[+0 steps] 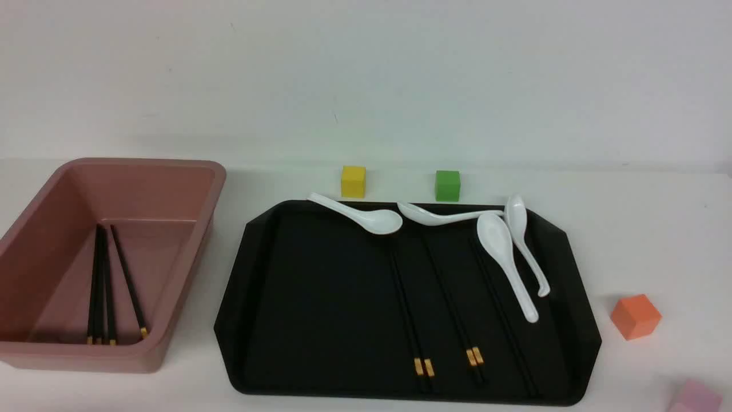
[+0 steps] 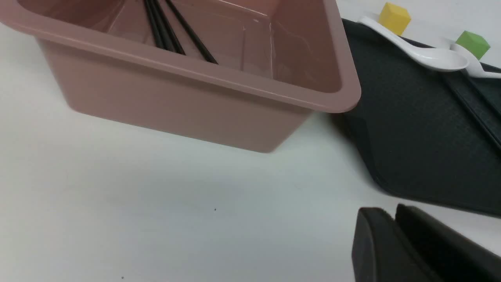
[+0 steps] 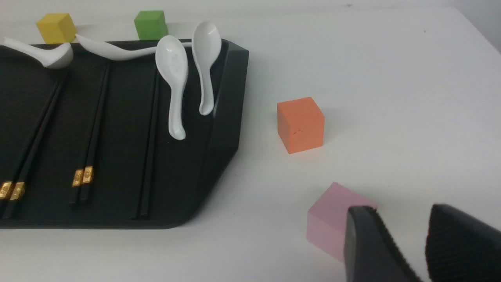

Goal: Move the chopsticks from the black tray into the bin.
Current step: Use the left arm to grab a pair of chopsticks

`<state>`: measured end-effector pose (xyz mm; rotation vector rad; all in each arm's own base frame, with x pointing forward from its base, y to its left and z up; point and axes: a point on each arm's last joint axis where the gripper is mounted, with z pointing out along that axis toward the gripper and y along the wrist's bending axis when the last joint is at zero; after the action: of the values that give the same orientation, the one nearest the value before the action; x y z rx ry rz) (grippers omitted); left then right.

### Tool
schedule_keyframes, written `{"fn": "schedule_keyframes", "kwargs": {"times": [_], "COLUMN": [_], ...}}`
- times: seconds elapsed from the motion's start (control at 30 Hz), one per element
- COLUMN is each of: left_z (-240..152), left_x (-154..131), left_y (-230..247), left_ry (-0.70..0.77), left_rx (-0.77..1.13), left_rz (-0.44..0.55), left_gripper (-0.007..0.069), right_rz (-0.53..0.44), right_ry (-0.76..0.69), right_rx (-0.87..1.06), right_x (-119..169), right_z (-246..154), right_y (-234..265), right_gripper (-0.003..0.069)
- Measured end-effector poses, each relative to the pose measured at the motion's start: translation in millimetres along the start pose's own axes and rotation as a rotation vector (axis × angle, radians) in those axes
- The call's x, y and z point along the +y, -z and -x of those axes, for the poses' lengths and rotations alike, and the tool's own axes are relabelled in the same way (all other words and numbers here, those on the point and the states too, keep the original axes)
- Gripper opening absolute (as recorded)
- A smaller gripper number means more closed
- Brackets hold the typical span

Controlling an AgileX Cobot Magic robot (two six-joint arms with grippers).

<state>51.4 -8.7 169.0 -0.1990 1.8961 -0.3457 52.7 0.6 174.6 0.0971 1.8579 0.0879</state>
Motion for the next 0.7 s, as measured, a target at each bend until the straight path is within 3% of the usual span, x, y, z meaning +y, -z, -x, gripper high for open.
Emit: {"fn": "schedule_keyframes", "kwargs": {"times": [0.7], "left_z": [0.0], "left_x": [0.1], "left_y": [0.0], "left_ry": [-0.006], "left_rx": [0.0], "left_rz": [0.001], "left_gripper": [0.0094], "right_rz": [0.0], "right_ry": [0.0], "right_rx": [0.0], "right_x": [0.0], "right_z": [0.0], "right_y": [0.0], "right_gripper": [0.0242]}}
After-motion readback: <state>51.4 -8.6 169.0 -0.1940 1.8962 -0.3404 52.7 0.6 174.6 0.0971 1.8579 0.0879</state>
